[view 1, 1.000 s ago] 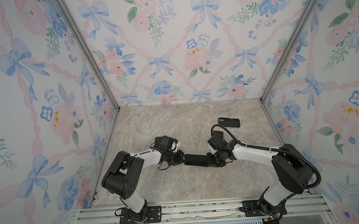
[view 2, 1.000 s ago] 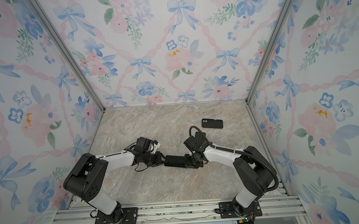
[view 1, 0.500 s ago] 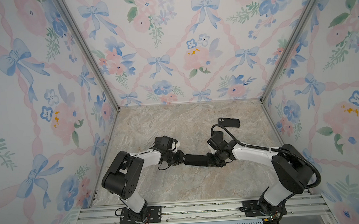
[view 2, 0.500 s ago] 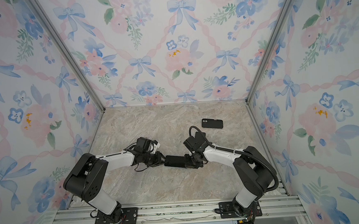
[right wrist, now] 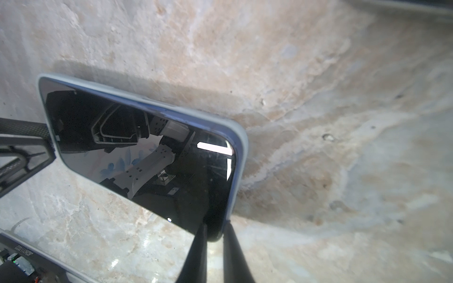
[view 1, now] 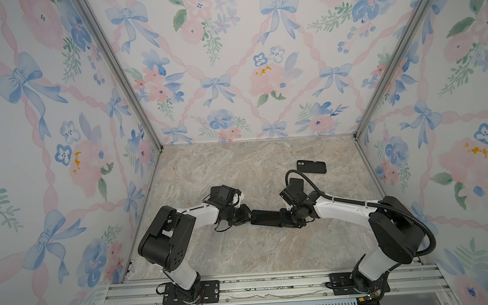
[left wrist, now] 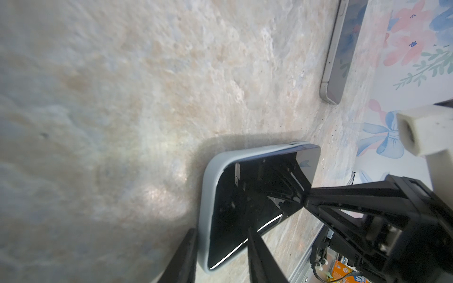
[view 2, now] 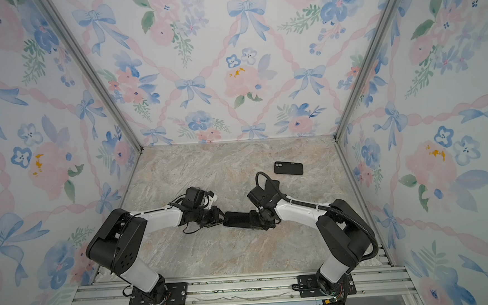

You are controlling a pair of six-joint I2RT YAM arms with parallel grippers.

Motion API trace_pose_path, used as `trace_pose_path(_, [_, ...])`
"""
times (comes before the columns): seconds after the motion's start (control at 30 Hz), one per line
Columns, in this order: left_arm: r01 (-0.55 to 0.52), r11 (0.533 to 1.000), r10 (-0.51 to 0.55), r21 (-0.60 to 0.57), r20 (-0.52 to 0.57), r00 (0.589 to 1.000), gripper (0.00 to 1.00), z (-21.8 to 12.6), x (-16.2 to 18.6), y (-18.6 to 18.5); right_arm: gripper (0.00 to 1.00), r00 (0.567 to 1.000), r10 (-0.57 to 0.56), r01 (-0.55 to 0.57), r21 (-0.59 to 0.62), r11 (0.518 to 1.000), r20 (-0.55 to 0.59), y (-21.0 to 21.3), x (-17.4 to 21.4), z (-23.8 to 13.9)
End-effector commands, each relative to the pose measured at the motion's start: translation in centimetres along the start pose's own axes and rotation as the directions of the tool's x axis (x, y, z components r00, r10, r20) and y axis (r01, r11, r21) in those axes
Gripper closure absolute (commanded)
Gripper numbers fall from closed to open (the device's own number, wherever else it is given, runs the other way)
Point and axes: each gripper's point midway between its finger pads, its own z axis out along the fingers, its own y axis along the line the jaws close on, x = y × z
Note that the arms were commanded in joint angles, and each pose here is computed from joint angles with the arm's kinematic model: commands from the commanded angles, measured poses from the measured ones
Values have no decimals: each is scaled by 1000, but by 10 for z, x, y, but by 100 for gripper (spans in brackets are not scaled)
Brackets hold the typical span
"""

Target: Put the phone into the phone case

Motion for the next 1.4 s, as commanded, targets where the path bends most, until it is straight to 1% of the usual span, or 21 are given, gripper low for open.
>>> trace_pose_path(0.0, [5,999,-2,49,-64,998,65,6,17,-6,88,996,-61,63,15,998,-72,4,24,35])
trace_pose_path(0.23, [3,999,0,52,-60,998,65,5,17,-6,88,994,-77,83,65,994,-83,-3,28,41])
trace_pose_path(0.43, [4,999,-1,54,-60,998,65,4,17,-7,89,993,-82,88,63,994,-91,-2,31,47])
trace_pose_path(0.8, [0,997,5,72,-61,998,60,3,17,-11,89,992,-87,94,71,993,-94,-3,33,53])
trace_pose_path(1.1, [-2,997,6,77,-57,998,61,3,14,-14,89,991,-96,104,82,991,-92,-4,30,52])
trace_pose_path(1.17, [-2,997,6,76,-54,999,61,2,14,-14,89,991,-102,110,89,990,-88,-3,29,46])
trace_pose_path(1.27, [4,998,-1,66,-41,999,61,-2,14,-11,86,992,-118,123,111,986,-54,-5,21,23])
trace_pose_path(1.37, [24,1000,-25,-4,-15,1000,61,-10,15,5,80,989,-147,147,132,980,-10,-7,12,-2])
